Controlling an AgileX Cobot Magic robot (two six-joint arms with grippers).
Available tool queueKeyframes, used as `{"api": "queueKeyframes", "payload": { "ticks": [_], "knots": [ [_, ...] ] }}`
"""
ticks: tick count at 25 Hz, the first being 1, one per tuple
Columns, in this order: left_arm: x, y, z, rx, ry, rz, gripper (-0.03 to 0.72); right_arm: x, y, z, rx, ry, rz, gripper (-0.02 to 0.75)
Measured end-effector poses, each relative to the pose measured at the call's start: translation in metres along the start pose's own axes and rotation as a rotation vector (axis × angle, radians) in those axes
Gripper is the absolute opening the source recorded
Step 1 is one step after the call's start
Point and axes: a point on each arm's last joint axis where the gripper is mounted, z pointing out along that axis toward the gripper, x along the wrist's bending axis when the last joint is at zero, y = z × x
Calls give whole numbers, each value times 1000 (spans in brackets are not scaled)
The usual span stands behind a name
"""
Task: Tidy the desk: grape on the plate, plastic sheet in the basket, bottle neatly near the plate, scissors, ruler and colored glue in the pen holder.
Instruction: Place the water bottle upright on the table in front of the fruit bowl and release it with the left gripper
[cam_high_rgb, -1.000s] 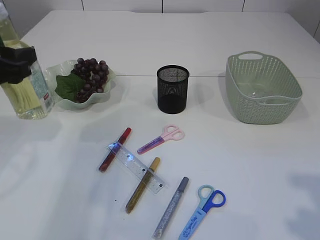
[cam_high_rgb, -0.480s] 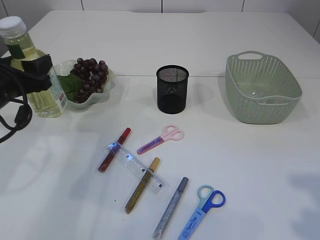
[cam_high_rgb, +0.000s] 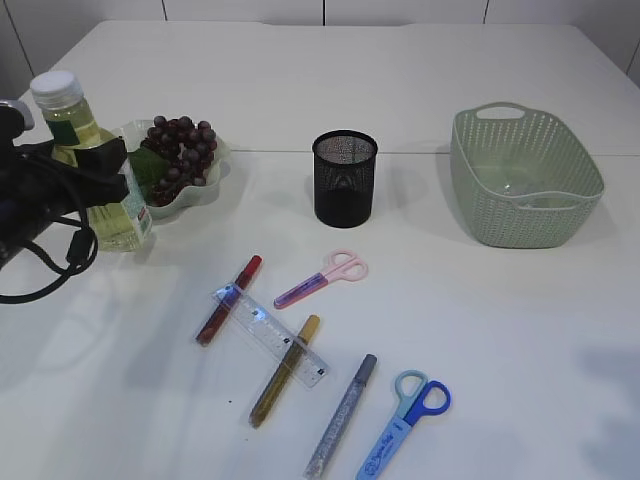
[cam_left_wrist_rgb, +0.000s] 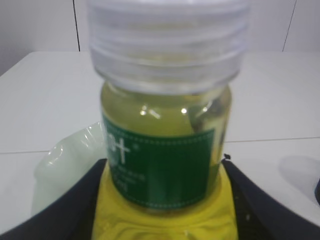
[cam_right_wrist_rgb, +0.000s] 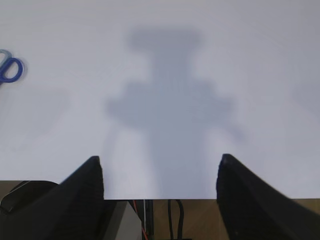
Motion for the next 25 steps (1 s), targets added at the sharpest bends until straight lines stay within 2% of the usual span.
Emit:
{"api": "queueKeyframes", "payload": {
  "ticks": [3, 16, 25],
  "knots": [
    [0, -1, 8, -15, -4, 2, 428, 0, 0, 0, 0, 0, 0, 548],
    [0, -23, 13, 44, -3, 6, 428, -1, 0, 0, -5, -9, -5, 548],
    [0, -25, 14, 48, -10, 8, 428, -1, 0, 0, -5, -9, -5, 548]
  ]
}}
